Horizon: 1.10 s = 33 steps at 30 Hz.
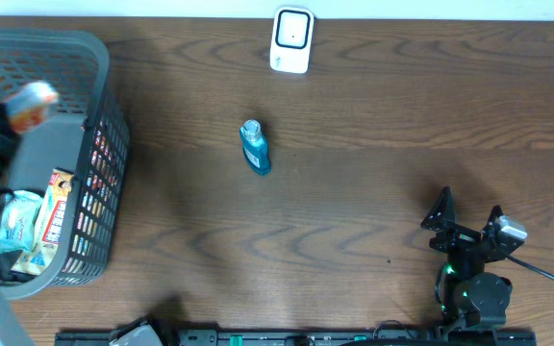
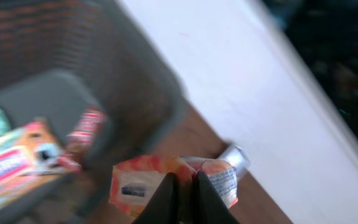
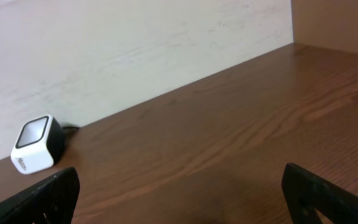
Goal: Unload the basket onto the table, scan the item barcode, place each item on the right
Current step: 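Move the orange box with the left gripper toward the scanner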
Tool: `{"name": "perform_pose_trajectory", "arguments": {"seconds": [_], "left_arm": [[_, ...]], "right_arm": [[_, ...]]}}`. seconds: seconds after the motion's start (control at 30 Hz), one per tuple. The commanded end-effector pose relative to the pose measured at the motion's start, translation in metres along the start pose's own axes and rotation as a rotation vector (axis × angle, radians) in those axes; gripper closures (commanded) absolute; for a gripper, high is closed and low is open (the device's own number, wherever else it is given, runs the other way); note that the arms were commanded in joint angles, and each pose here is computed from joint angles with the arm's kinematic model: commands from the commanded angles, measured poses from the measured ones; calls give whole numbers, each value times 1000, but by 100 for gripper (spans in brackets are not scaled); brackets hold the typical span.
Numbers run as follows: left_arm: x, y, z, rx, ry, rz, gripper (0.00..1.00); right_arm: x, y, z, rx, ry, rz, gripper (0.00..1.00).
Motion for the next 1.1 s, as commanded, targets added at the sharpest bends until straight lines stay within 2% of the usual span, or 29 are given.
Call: {"name": "perform_pose_trajectory", "arguments": {"seconds": [0.0,0.2,0.33,0.47,0.6,0.73,0.93,1.07], "left_arm": [[14,-30,19,-33,71,186,93],[-2,-71,55,-177,300,364,93],[-24,-97,82,-271,426,383,93],[-55,-129,125,-402,541,348,93],[-84,-160,179,-524,670,331,93],[-122,-187,253,-661,780,270,93],[-175,-201,352,-819,839,160,93],[-198,-197,396,-872,885,112,93]], "right_arm": [[0,-1,0,-3,-2,5,1],[0,-1,0,-3,-2,5,1],[0,-1,0,-3,-2,6,1],[0,-1,0,-3,-2,5,1],[0,-1,0,-3,-2,5,1],[0,-1,0,-3,-2,6,1],[0,-1,0,-3,-2,6,1],[0,-1,0,-3,-2,5,1]]}}
Point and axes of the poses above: each gripper's point midway between its finger pads, its own x axis back along the fingers, its own y axis along the line the jaws close on, z = x × y, the point moved 10 cm from there along x, back along the fingers, and after that the axes turned 4 degrees about -x, right-handed, at the moved point
